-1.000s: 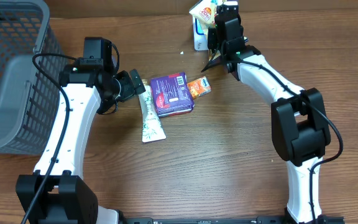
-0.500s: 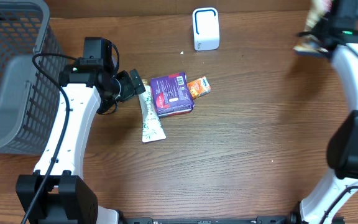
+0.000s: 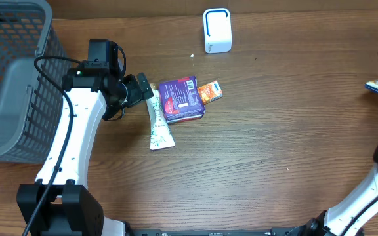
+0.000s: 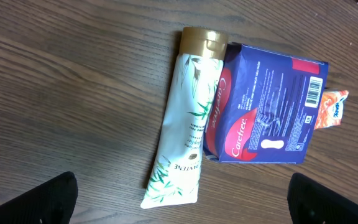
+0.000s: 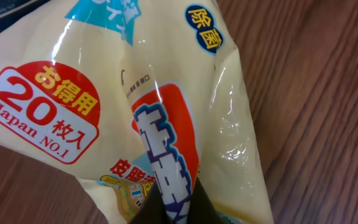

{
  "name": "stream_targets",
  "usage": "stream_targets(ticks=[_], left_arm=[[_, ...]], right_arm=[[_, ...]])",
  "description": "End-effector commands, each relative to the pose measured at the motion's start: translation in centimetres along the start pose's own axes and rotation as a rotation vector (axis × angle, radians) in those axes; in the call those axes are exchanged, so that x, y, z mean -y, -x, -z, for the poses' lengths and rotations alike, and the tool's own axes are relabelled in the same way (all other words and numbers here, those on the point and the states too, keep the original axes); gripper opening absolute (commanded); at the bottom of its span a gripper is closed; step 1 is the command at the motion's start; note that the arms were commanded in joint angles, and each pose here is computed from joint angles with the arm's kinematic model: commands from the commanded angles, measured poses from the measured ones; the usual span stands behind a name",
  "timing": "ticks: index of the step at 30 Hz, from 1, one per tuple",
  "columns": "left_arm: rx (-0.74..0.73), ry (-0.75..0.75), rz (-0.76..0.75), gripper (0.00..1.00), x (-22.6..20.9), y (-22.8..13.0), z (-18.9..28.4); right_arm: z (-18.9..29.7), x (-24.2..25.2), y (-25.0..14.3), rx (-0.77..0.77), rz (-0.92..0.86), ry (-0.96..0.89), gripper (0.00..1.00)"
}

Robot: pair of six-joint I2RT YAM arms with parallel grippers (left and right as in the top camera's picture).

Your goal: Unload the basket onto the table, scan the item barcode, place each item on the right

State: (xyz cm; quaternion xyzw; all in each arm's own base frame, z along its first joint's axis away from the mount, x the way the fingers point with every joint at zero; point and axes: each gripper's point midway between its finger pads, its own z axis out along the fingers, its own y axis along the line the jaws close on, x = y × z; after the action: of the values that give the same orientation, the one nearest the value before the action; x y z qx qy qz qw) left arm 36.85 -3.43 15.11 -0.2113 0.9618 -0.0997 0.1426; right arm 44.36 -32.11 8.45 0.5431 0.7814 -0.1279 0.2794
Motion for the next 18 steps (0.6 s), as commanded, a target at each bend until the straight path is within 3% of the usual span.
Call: stream_targets(ticks=[1,2,4,6,13,18], left_arm=[[0.010,-0.008,-0.020,1.00,0.2,0.6,0.1],[0.010,-0.008,-0.020,1.00,0.2,0.6,0.1],[0.010,-0.008,-0.020,1.00,0.2,0.6,0.1],[0.010,-0.008,-0.020,1.00,0.2,0.6,0.1],[0.010,-0.008,-0.019,1.00,0.2,0.6,0.1],[0.010,-0.008,-0.019,1.00,0.2,0.6,0.1]], right_arm=[[-0.3,0.4,1.6,0.041,-0.034,0.002,0.24],[-0.3,0.5,1.9,0.049,-0.031,0.005,0.38],[-0.2,0.5,2.4,0.065,-0.035,0.012,0.84],[0.3,0.4,3.1,0.078,-0.008,0.017,0.98],[5.2,-0.4,6.3,0.143,0.013,0.063,1.00],[12.5,-4.4,7.2,0.138,0.025,0.319,1.00]])
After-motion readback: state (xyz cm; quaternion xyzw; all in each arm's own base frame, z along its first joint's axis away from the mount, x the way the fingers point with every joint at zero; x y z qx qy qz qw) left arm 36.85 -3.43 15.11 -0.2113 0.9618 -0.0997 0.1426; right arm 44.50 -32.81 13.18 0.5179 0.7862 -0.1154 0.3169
